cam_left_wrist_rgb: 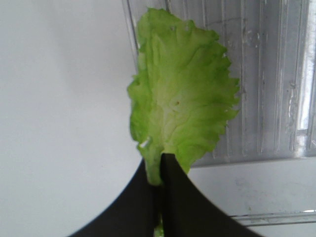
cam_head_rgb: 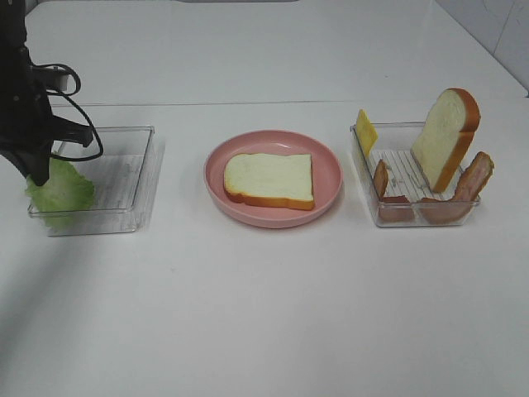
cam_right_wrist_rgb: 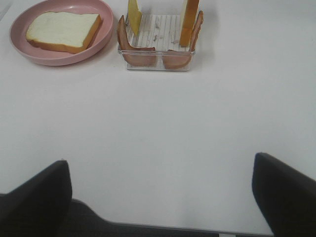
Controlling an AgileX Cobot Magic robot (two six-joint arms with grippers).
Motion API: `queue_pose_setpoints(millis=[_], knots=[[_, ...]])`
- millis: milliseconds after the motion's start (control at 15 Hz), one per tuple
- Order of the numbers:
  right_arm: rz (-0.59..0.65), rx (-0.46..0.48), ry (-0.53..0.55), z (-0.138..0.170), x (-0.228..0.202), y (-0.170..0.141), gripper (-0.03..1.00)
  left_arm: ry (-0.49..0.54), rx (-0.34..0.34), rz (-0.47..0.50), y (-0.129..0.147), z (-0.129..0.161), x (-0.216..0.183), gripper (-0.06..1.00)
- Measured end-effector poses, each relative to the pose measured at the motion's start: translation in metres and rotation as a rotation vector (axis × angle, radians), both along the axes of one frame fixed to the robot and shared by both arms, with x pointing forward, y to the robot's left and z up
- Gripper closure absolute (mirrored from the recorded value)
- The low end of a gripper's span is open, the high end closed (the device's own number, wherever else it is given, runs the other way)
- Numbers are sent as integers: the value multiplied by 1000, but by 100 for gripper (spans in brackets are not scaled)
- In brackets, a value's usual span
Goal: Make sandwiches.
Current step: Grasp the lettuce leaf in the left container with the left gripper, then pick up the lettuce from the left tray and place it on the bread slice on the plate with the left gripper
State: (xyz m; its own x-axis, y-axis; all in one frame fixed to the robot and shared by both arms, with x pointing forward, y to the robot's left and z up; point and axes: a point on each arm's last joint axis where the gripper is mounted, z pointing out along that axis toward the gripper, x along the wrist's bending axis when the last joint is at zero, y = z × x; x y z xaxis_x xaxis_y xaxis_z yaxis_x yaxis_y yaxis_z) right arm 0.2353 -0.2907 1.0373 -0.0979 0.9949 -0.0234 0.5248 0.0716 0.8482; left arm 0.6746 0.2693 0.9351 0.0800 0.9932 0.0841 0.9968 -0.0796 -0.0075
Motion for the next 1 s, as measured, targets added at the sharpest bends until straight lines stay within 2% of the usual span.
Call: queue_pose_setpoints(millis=[333, 400, 533, 600, 733, 800, 867, 1000], knots=[[0, 0, 0, 0, 0, 0, 0, -164, -59, -21, -17, 67, -11, 94], [0, 0, 0, 0, 0, 0, 0, -223, -109, -44, -33, 91, -15, 94], [0, 0, 0, 0, 0, 0, 0, -275, -177, -80, -54, 109, -12, 94], [0, 0, 0, 0, 0, 0, 0, -312, -238, -121, -72, 119, -11, 94], [0, 0, 0, 0, 0, 0, 0, -359, -414, -237, -119, 131, -9, 94], [0, 0, 0, 0, 0, 0, 0, -361, -457, -252, -127, 132, -8, 94], [0, 0, 0, 0, 0, 0, 0, -313, -597, -304, -162, 108, 1, 94], [0, 0, 0, 0, 0, 0, 0, -277, -666, -328, -183, 90, 7, 94]])
